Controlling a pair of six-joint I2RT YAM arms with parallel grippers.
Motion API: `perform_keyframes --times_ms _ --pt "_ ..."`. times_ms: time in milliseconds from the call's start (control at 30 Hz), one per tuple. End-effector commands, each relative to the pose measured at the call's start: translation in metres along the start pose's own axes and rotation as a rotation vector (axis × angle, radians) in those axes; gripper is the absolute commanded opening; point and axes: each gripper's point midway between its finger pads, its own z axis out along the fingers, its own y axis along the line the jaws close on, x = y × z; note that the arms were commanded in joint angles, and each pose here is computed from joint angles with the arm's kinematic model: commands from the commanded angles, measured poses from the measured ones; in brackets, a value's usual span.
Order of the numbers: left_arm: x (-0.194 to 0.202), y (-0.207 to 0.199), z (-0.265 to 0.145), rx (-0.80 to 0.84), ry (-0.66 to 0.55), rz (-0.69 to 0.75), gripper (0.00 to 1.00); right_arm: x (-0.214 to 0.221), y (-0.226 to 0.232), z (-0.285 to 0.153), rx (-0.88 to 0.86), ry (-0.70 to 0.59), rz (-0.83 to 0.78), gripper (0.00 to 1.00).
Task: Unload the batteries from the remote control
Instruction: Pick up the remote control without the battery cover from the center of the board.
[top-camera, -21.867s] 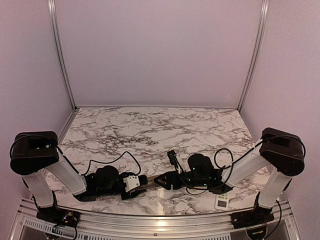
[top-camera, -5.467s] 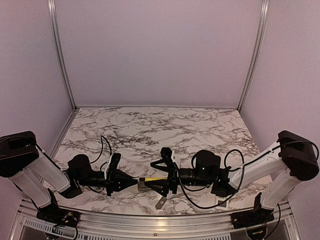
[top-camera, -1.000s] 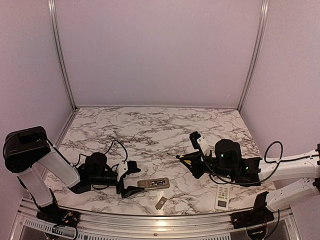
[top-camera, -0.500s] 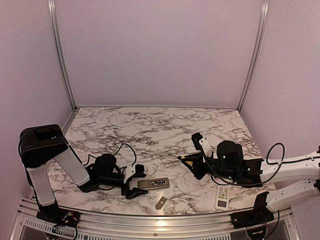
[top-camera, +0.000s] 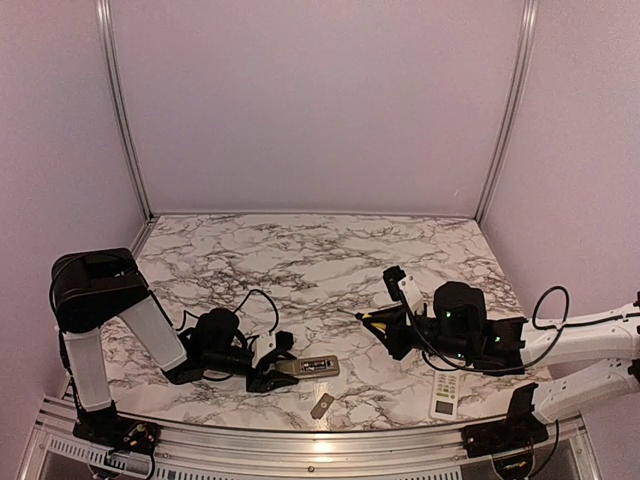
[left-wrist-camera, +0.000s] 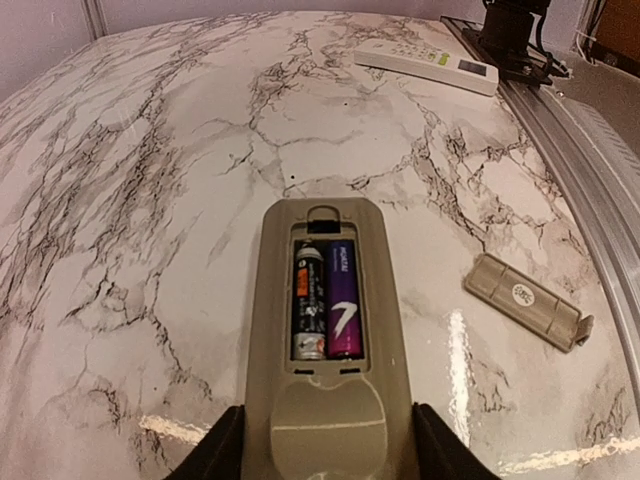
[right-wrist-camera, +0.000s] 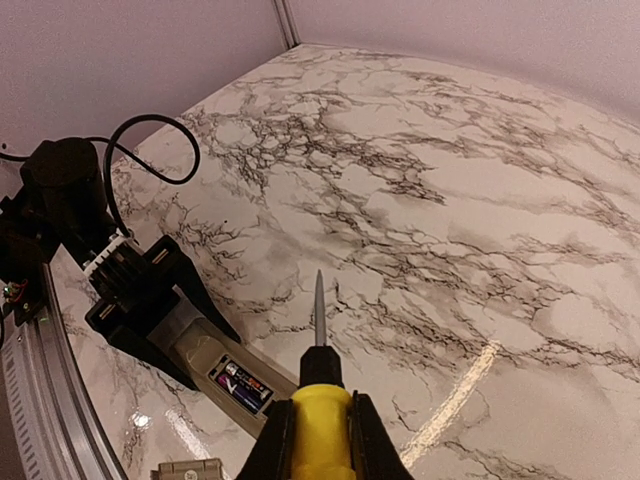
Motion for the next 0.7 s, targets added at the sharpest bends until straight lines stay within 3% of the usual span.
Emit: perform_keyframes --times_ms 0,233,667 --pt "0.004 -0.003 0.003 0.024 0.010 -0.001 0.45 -0.005 -0.002 -0.001 0.007 -0.015 0.006 0.00" --pt "-0.006 -0.001 -0.003 0.004 -0.002 0.004 0.26 -0.007 -0.001 -0.001 0.005 -0.017 0.001 0.00" --pt "-0.035 0.005 -0.014 -0.121 -0.031 0.102 0.15 -0.008 0.001 0.000 -0.002 -0.005 -0.002 0.00"
